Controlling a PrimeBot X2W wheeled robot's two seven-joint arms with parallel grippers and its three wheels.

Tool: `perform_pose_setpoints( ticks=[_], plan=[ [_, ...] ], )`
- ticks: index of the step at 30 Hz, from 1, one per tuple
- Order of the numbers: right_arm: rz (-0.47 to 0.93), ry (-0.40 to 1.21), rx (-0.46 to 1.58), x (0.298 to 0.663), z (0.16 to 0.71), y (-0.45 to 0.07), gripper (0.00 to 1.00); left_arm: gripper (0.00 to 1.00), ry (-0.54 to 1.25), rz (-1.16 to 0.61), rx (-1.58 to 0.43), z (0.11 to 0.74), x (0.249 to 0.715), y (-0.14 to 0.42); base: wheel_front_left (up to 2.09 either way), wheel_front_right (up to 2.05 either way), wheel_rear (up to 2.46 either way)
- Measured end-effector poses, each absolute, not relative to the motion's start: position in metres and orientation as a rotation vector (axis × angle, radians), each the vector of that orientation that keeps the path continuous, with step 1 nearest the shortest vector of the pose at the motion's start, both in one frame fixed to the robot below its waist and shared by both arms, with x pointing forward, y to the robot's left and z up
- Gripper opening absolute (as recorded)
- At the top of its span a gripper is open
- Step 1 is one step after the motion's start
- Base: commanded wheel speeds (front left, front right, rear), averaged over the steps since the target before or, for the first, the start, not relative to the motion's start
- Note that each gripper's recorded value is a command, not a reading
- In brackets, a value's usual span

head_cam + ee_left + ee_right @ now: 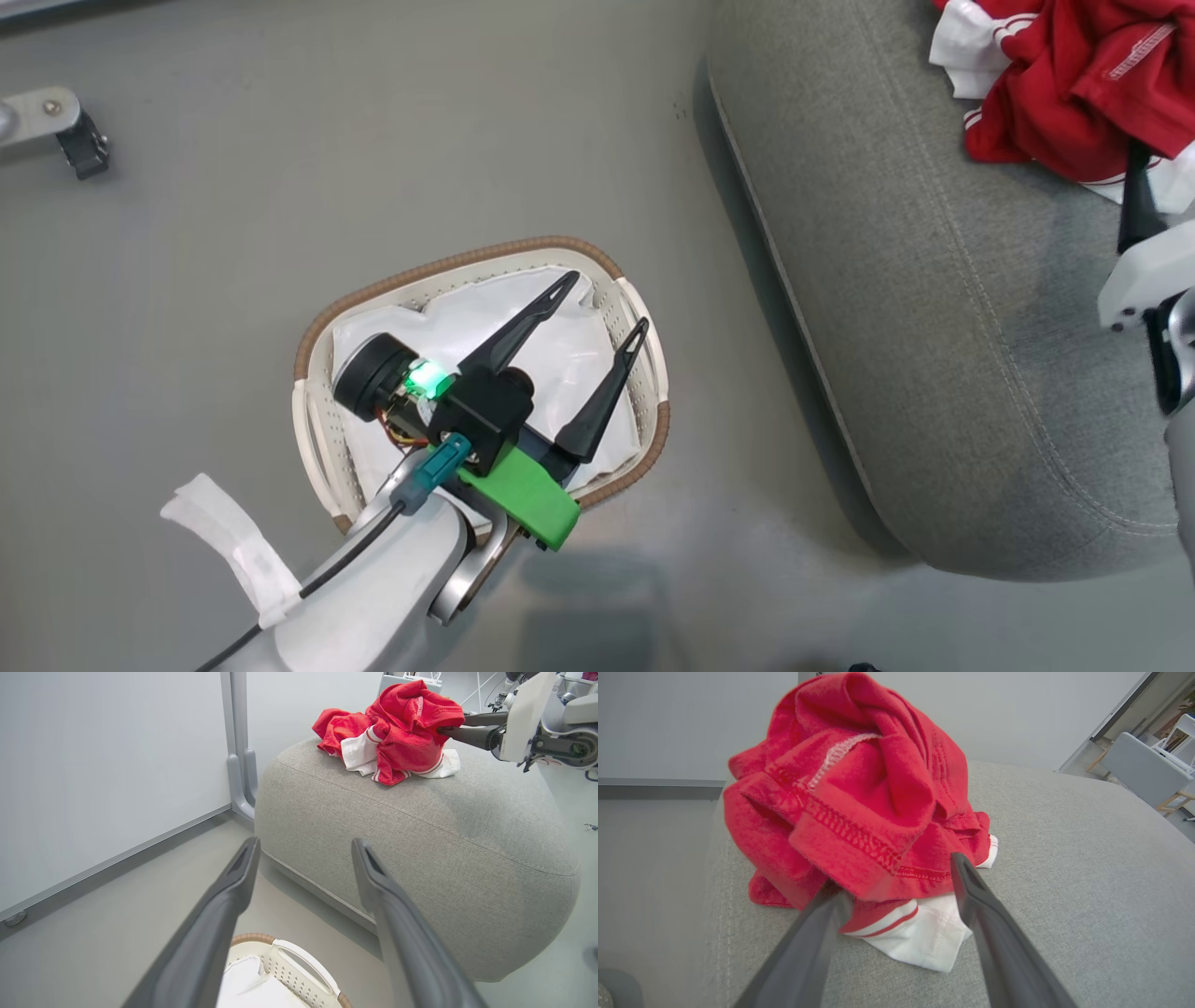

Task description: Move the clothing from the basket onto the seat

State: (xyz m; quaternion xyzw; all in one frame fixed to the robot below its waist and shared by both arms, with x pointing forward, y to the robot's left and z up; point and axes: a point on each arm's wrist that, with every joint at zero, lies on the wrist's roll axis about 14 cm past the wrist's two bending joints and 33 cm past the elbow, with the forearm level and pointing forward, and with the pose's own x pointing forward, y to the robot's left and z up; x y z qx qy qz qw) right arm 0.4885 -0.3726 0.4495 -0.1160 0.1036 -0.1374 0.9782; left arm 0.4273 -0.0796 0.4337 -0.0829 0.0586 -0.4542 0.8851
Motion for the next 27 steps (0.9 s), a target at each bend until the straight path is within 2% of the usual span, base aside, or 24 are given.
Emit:
perform_pose_setpoints(
  ticks=[12,20,27],
  plan=[
    [-0.229,0.106,-0.231,0.461,0.482,-0.350,1.00,1.00,0.098,-0.806,-0.201,0.458,0.427,-0.055,0.00,0.00,0.00],
    [-0.149,-0.008,-0.223,0.472,0.518,-0.316,1.00,1.00,0.061,-0.626,-0.241,0.478,0.426,-0.010,0.00,0.00,0.00],
    [-0.039,-0.082,-0.154,0.491,0.535,-0.259,1.00,1.00,0.044,-0.438,-0.252,0.482,0.420,0.046,0.00,0.00,0.00]
  ],
)
